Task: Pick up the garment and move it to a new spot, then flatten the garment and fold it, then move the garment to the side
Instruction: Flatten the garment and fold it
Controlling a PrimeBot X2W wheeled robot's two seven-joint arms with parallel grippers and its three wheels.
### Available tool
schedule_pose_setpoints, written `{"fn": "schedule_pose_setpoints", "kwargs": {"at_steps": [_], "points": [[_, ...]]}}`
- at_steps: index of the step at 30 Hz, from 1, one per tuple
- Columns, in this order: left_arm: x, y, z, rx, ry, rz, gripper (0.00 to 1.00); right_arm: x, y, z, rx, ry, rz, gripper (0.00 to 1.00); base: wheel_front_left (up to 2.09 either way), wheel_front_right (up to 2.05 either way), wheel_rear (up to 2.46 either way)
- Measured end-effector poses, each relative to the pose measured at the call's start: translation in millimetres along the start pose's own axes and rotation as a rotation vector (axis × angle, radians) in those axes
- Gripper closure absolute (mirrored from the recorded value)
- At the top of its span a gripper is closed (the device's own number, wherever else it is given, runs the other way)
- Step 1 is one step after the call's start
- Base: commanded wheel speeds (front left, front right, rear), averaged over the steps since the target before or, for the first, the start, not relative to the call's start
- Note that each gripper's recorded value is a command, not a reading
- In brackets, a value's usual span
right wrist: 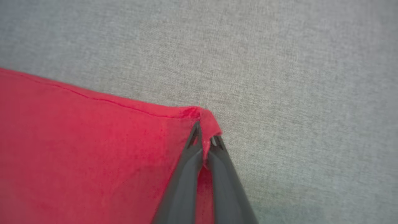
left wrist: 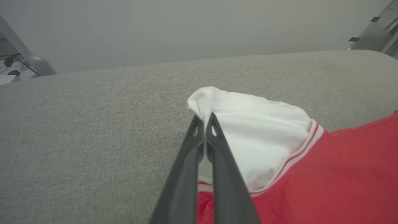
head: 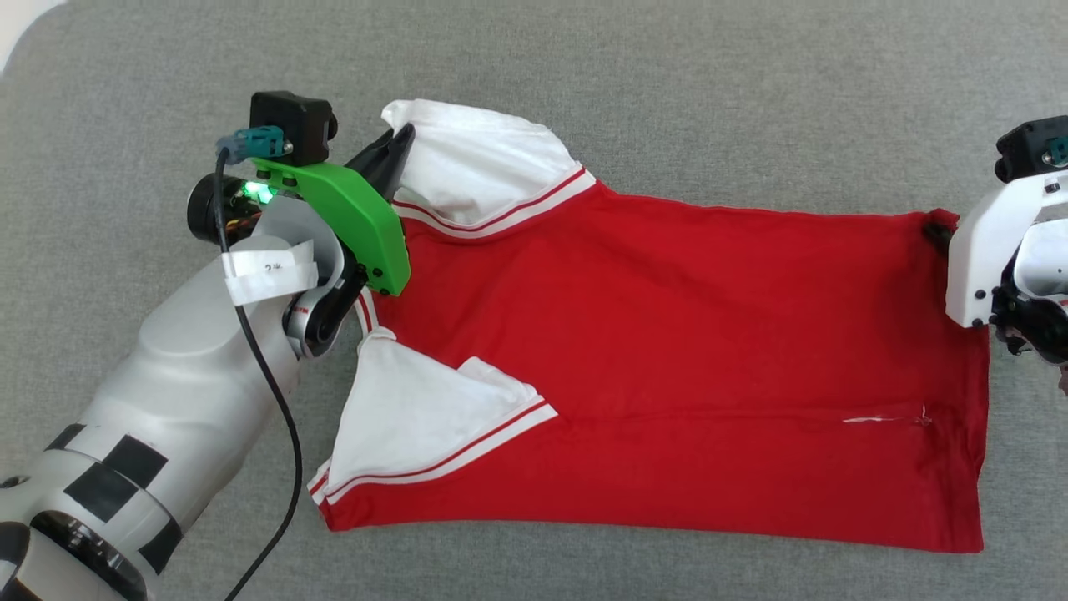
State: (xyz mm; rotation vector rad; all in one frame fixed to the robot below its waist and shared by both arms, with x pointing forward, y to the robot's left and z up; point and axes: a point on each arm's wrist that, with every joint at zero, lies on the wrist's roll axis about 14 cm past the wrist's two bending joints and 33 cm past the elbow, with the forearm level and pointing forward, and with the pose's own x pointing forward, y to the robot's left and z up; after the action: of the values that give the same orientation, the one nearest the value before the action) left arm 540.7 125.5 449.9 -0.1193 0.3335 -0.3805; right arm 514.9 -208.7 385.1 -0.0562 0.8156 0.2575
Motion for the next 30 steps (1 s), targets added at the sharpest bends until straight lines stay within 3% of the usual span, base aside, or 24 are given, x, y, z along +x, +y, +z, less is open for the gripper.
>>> {"fn": "schedule_pose_setpoints", "kwargs": {"at_steps": [14,22,30], "points": [[-53,-7,8,-0.003,-0.079,0.043,1.00,-56,10,25,-0.014,-0.367,0.014,1.00,0.00,0.00,0.00],[-89,-18,-6,-0.031,-0.084,0.063,1.00,-80,17,3,0.003,-0.440,0.025,1.00,0.00,0.00,0.00],[-126,-24,-37,-0.079,-0.043,0.100,1.00,-100,27,-38,0.029,-0.428,0.036,1.00,0.00,0.00,0.00]]}}
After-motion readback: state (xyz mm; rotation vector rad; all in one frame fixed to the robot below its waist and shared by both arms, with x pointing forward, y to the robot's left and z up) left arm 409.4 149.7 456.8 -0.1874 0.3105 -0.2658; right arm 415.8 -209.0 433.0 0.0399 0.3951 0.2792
